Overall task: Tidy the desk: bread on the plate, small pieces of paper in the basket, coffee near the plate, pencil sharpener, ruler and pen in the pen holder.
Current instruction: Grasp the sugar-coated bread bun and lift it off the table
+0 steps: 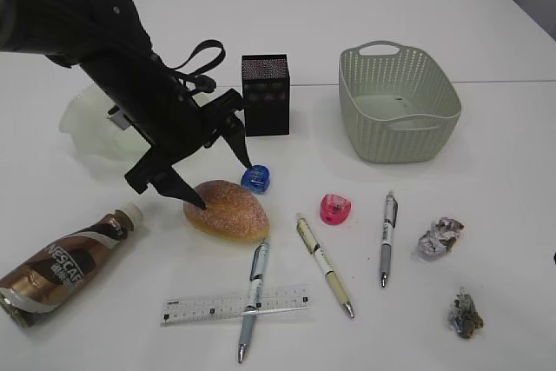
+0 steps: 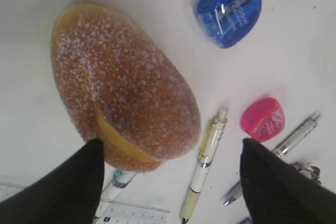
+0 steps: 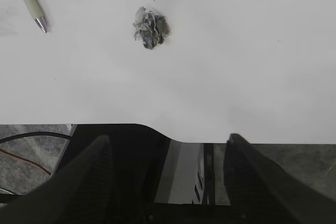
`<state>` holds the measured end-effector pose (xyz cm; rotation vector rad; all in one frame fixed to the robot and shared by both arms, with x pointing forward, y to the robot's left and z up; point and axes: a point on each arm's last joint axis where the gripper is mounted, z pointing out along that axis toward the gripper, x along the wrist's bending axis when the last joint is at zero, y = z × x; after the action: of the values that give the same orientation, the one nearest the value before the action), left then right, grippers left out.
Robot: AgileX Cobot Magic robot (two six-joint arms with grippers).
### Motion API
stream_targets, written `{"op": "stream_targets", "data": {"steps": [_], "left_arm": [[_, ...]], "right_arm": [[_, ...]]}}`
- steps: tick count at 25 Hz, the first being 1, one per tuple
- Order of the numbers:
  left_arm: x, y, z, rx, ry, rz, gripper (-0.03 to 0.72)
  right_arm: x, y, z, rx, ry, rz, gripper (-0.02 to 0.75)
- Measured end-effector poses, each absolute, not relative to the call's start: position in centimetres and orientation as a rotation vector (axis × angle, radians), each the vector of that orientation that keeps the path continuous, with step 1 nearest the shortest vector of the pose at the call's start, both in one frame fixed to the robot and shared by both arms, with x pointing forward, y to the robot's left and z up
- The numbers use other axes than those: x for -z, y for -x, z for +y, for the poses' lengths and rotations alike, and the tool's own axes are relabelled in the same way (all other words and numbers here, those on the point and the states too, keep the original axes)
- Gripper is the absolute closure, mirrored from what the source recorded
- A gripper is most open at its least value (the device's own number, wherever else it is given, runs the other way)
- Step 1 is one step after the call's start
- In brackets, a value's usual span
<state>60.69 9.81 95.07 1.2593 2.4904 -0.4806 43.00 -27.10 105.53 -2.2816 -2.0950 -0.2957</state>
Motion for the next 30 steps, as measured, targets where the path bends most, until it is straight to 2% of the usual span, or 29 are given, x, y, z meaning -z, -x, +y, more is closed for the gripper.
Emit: {"op": "stream_targets", "data": {"steps": [5, 11, 21, 30], "left_arm": [[-93.6, -60.9, 9.7, 0.481, -1.257, 2.519, 0.1], [-93.5, -61.2, 9.9, 0.437, -1.267, 2.501, 0.099], [-93.4, -60.8, 10.0, 0.458, -1.302, 2.531, 0.099], [-93.6, -61.1, 9.7, 0.473, -1.242, 2.509, 0.1]], "right_arm": [[-105.5, -43.0, -27.1, 0.301, 2.28, -2.09, 0.248], [-105.5, -43.0, -27.1, 0.301, 2.278, -2.092, 0.248], [-105.5, -43.0, -27.1, 0.301, 2.274, -2.098, 0.248], [-105.3, -43.2, -27.0, 0.287, 2.259, -2.107, 0.248]]}}
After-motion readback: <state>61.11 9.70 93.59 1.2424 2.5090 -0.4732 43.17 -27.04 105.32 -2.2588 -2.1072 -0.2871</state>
